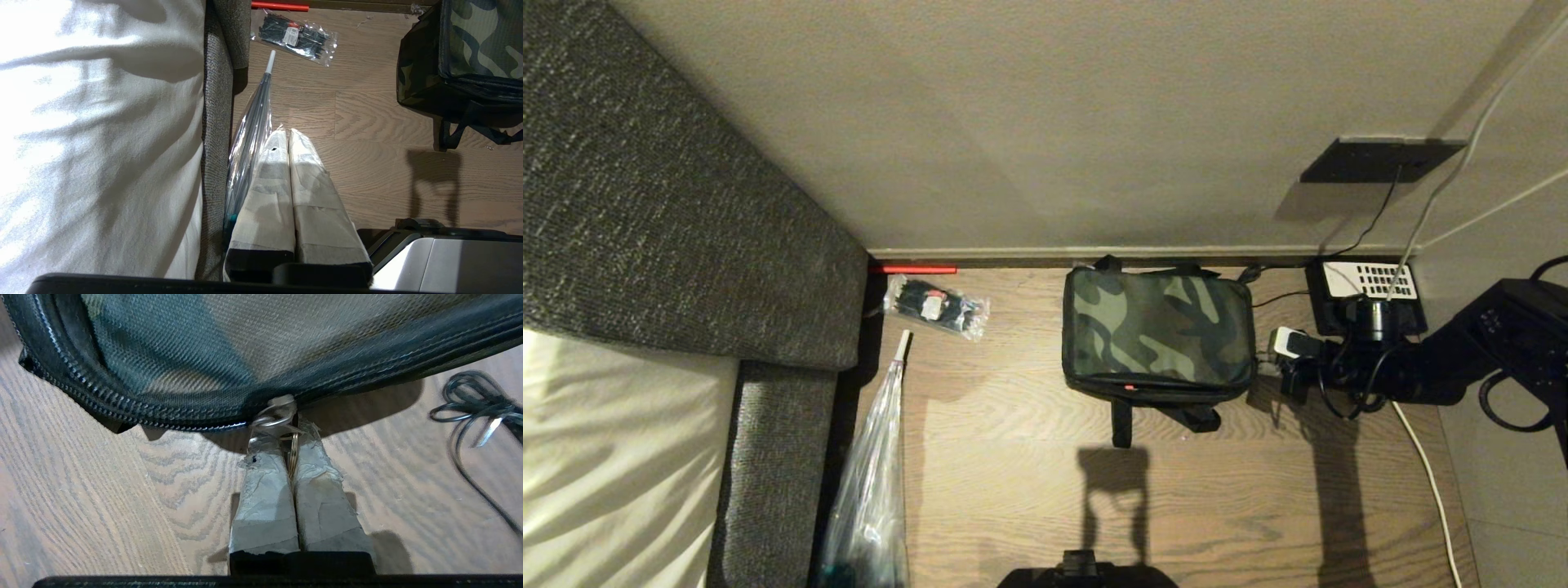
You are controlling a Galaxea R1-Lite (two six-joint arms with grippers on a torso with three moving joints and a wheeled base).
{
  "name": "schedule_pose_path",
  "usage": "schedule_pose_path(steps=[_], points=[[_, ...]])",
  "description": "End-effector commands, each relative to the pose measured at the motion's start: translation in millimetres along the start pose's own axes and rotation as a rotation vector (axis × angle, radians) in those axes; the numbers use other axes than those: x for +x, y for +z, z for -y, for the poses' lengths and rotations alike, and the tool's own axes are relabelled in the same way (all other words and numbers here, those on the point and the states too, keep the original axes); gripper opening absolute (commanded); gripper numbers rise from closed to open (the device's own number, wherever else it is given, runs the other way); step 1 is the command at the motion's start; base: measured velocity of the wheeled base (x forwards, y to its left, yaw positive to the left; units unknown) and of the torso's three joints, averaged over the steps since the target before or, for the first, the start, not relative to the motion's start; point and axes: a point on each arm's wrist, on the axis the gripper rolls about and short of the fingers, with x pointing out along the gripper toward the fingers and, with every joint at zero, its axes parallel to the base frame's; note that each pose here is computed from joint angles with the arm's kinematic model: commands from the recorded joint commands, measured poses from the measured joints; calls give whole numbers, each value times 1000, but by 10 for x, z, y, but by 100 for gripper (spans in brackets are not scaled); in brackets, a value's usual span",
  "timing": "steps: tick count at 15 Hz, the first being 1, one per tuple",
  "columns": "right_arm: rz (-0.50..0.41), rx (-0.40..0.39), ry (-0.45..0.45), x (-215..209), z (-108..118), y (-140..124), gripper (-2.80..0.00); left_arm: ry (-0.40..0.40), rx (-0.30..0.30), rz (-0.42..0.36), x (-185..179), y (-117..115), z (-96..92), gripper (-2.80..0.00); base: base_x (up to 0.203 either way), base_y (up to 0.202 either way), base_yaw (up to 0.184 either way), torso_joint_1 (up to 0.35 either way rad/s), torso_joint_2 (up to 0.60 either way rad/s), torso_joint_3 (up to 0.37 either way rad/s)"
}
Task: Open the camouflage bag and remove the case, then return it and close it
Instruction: Open the top of the storage box
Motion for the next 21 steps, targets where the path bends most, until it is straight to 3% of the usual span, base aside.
schedule_pose_path(steps=[1, 9, 15, 21], points=[[11, -28, -22, -80, 88, 95, -280, 0, 0, 0, 0, 0, 0, -280, 0, 0, 0, 0, 0, 0], [16, -55, -65, -315, 230, 307, -280, 0, 0, 0, 0, 0, 0, -280, 0, 0, 0, 0, 0, 0], [5, -80, -101, -337, 268, 321, -280, 0, 0, 0, 0, 0, 0, -280, 0, 0, 0, 0, 0, 0], [-73, -47, -146, -384, 302, 245, -280, 0, 0, 0, 0, 0, 0, -280, 0, 0, 0, 0, 0, 0]])
